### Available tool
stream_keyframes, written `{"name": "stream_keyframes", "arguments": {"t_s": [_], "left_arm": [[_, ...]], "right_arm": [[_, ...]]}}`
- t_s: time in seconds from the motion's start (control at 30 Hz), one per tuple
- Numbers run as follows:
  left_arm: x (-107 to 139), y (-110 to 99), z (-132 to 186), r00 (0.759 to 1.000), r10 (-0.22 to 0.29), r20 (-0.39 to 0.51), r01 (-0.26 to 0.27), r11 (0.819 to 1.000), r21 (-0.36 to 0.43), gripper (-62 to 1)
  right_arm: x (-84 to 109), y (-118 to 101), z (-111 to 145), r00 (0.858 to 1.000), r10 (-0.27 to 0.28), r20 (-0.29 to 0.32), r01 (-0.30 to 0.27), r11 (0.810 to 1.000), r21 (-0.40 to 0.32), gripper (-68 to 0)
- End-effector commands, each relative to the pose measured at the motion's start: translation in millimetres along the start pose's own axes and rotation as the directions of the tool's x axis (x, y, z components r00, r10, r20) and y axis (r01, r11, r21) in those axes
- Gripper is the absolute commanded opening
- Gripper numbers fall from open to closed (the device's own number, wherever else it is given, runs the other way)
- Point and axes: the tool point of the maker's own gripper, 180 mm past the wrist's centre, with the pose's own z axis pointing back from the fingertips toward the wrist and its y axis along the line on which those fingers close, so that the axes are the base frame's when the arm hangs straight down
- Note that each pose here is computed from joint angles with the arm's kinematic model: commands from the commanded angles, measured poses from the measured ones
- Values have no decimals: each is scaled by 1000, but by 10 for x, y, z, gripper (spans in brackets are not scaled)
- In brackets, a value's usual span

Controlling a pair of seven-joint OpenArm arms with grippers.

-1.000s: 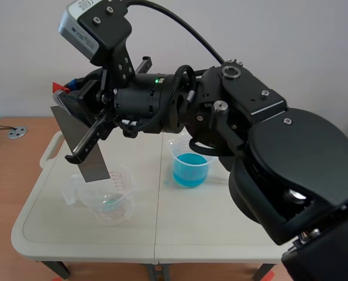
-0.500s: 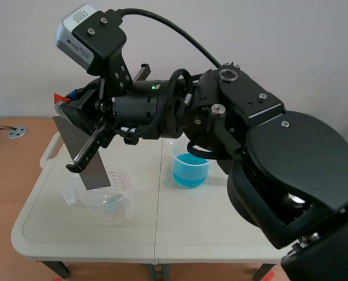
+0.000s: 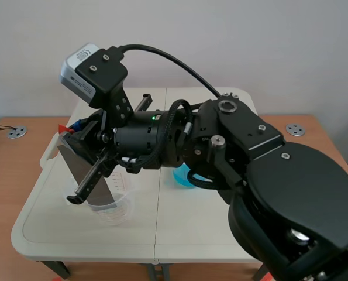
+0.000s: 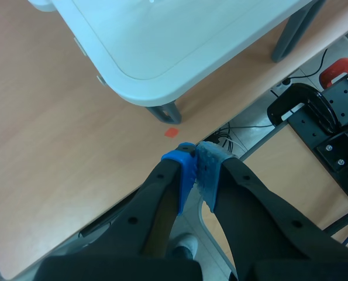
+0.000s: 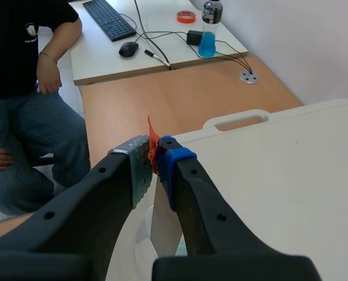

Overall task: Hold the metal plate by the orange handle, dip it into the blue solution, take it out and point at it, then put the plate back in the beaker on the left.
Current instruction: 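Put the plate into the left beaker, then return to the home posture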

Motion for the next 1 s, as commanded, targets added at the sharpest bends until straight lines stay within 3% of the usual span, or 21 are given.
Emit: {"name": "stream_keyframes", "arguments": {"t_s": [0.0,0.1,0.6,0.83,0.97], "left_arm": [[47,-7,0,1000,6,19,-7,1000,2,-594],[47,-7,0,1000,6,19,-7,1000,2,-594],[49,-6,0,1000,6,20,-6,1000,2,-594],[53,-6,0,1000,6,22,-6,1000,2,-594],[54,-6,0,1000,6,22,-6,1000,2,-594]], "right_arm": [[64,-32,-10,1000,3,22,-3,1000,-13,-662],[1,-84,1,1000,-2,6,3,998,-55,-662],[-522,-72,-33,992,-115,-59,111,992,-57,-659],[-535,-90,-33,993,-96,-71,92,994,-59,-584],[-528,-110,-34,993,-87,-76,83,995,-60,-492]]}}
